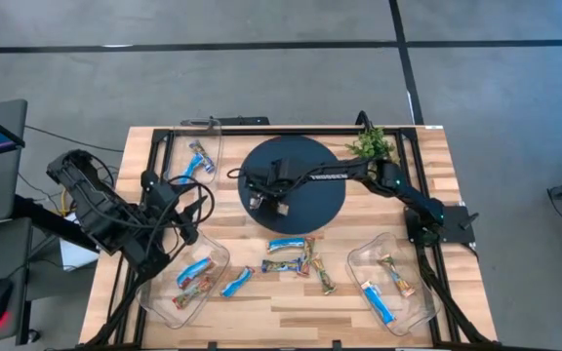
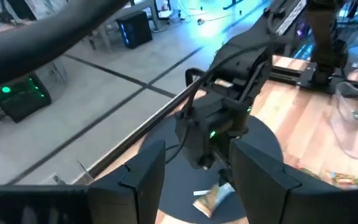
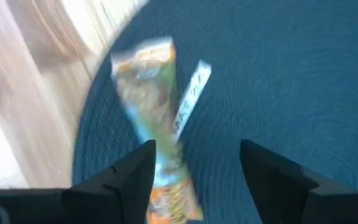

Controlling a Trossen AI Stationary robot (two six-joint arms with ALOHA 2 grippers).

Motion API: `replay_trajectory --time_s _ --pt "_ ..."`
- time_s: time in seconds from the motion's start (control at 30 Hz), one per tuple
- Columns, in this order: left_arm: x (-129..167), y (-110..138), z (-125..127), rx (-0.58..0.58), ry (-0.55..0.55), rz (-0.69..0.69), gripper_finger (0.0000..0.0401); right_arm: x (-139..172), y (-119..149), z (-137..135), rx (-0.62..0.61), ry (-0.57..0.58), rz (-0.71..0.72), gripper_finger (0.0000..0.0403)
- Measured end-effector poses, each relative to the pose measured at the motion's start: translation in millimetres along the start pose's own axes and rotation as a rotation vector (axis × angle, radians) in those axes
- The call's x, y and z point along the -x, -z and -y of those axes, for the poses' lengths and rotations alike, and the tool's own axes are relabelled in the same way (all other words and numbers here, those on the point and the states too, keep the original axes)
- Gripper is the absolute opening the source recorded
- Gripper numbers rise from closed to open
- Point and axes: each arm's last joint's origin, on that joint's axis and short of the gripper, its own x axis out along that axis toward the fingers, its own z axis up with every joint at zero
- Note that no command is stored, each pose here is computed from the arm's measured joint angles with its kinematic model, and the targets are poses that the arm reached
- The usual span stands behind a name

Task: Pick and place Granola Bars by type
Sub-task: Put the yellow granola bar into the bottom right transparent bin

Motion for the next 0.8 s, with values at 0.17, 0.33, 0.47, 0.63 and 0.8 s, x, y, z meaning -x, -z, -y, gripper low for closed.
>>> replay_trajectory --time_s 0.17,0.33,0.47,0.63,0.8 --pt "-3.3 -1.6 -2.8 -0.041 -0.017 -0.008 0.0174 4.7 -1.4 -0.2 0.016 0.005 0.022 0.0225" --pt "-6.2 -2.3 -3.9 -0.056 -0.026 -0.025 0.0174 4.8 0.5 -6.3 0.113 -0.047 0.007 0.0225" --pt "-6.2 -2.2 -3.8 -0.067 -0.025 -0.028 0.0174 5.3 2.2 -16.0 0.173 -0.045 0.015 0.0225" --pt "-6.2 -2.2 -3.8 -0.071 -0.025 -0.028 0.0174 1.4 2.3 -20.6 0.204 -0.05 0.019 0.0225" --pt "-6.2 -2.2 -3.8 -0.071 -0.025 -0.028 0.0174 -7.0 4.0 -20.7 0.199 -0.044 0.001 0.0225"
